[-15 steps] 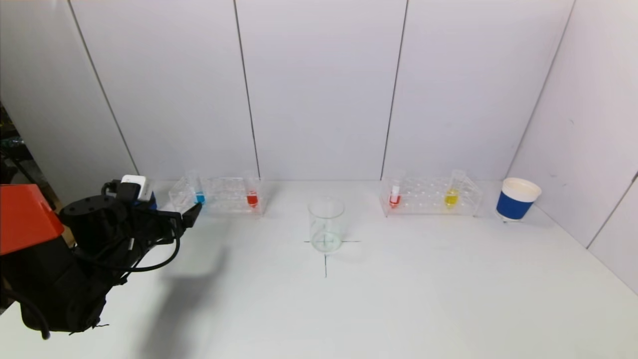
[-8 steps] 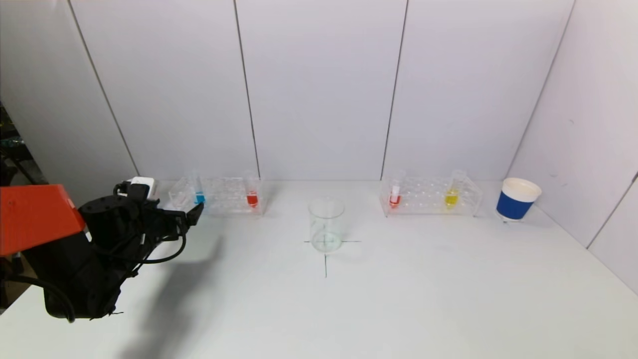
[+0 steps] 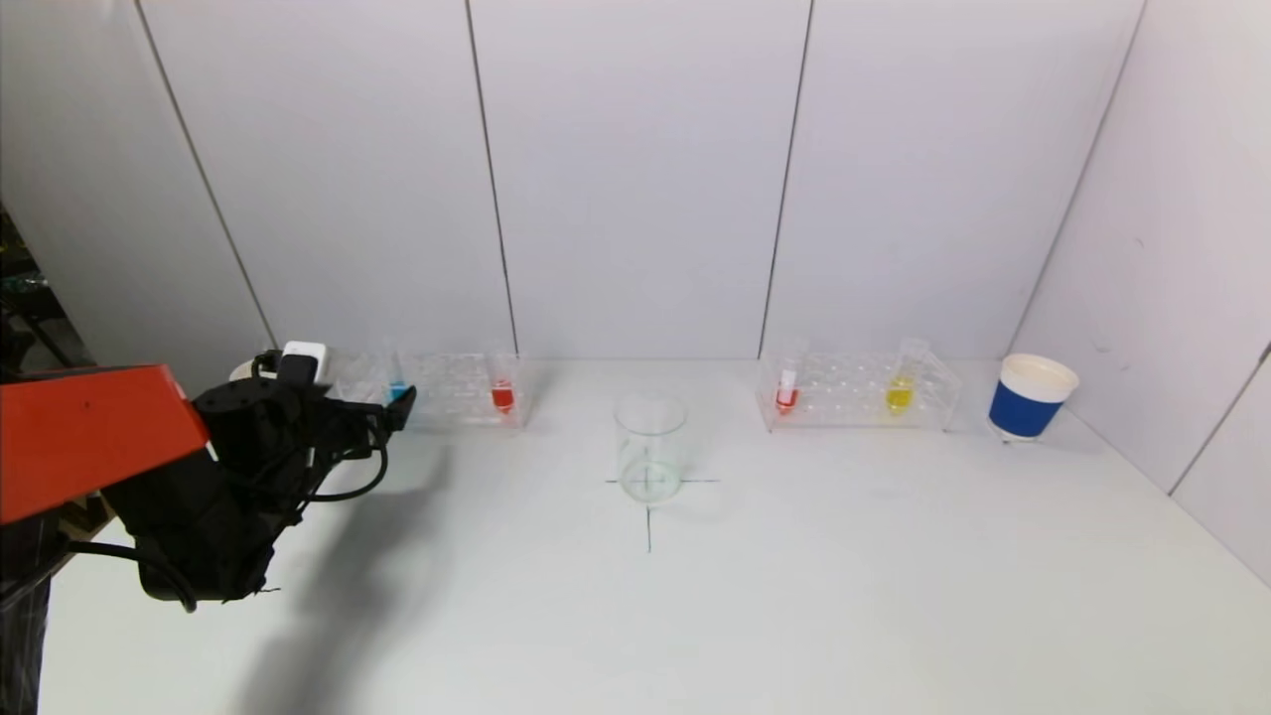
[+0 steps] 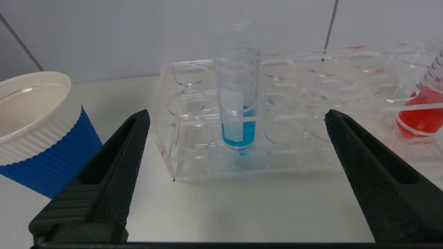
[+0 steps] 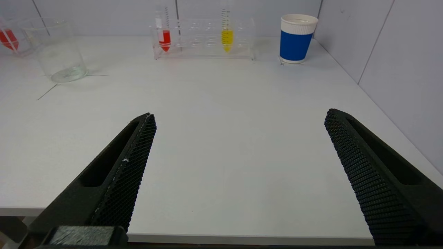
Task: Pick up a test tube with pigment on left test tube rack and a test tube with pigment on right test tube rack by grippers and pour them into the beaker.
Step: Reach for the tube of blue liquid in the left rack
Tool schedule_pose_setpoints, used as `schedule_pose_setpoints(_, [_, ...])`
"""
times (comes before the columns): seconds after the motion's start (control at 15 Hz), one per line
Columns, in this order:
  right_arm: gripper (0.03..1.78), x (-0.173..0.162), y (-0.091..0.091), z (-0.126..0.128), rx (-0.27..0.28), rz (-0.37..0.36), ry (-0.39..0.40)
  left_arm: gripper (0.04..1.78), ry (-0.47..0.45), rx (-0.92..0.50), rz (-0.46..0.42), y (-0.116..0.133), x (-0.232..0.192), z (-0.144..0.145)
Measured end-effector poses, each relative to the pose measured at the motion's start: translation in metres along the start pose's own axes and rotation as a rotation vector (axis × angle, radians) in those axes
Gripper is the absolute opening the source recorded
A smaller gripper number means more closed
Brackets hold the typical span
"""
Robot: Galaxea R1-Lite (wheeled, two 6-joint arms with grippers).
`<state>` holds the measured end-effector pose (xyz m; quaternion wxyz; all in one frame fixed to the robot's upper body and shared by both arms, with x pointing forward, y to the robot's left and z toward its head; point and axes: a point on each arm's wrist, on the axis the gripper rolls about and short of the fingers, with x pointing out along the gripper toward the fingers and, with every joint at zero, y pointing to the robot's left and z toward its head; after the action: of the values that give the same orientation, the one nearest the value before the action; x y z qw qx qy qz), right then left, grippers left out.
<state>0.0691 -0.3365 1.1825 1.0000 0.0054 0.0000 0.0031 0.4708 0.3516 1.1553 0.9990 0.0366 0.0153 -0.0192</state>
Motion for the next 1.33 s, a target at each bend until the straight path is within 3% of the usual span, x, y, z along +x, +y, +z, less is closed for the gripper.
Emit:
schedule_pose_setpoints(0.53, [1.77, 0.000, 0.000, 0.000, 0.000, 0.000, 0.000, 1.76, -0.070, 0.008, 0.000, 0.002, 0.023, 0.003])
schedule_pose_setpoints(1.33, [1.77, 0.000, 0.000, 0.000, 0.000, 0.001, 0.000, 1.76, -0.093, 0.004, 0.025, 0.004, 0.037, -0.002])
